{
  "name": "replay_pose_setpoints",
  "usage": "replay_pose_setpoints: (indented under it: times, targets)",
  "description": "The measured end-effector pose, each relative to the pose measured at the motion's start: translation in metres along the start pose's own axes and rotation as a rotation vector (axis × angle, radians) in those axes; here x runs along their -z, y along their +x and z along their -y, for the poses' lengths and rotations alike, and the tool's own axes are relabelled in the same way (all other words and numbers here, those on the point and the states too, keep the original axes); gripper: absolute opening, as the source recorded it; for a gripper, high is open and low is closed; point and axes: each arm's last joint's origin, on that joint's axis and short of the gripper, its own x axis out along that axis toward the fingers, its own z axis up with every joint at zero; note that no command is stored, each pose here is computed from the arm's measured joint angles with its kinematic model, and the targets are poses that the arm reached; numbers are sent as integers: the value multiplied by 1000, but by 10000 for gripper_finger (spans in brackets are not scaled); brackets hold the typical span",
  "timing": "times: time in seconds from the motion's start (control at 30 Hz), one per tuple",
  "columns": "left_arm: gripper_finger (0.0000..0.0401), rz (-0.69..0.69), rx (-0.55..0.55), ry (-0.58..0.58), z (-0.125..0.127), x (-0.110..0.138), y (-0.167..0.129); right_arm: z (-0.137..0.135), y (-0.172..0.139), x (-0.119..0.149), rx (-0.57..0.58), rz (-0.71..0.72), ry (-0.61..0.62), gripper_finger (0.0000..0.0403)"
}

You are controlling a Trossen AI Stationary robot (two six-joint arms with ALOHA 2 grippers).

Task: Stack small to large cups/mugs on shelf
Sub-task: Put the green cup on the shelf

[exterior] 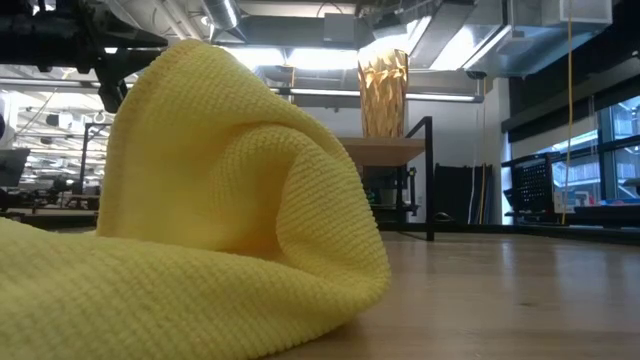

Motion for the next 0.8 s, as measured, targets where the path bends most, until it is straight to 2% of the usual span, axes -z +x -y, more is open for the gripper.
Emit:
replay_pose_setpoints:
  times: [0.13,0.23,0.5,0.8]
  targets:
    - [71,-1,2,0,0,0,0,-2,5,2,46,17,27,183]
    - [71,-1,2,0,0,0,0,-1,6,2,71,30,45,193]
    - [71,-1,2,0,0,0,0,-2,7,5,74,42,46,182]
    - [71,-1,2,-3,0,0,0,7,37,11,101,17,87,174]
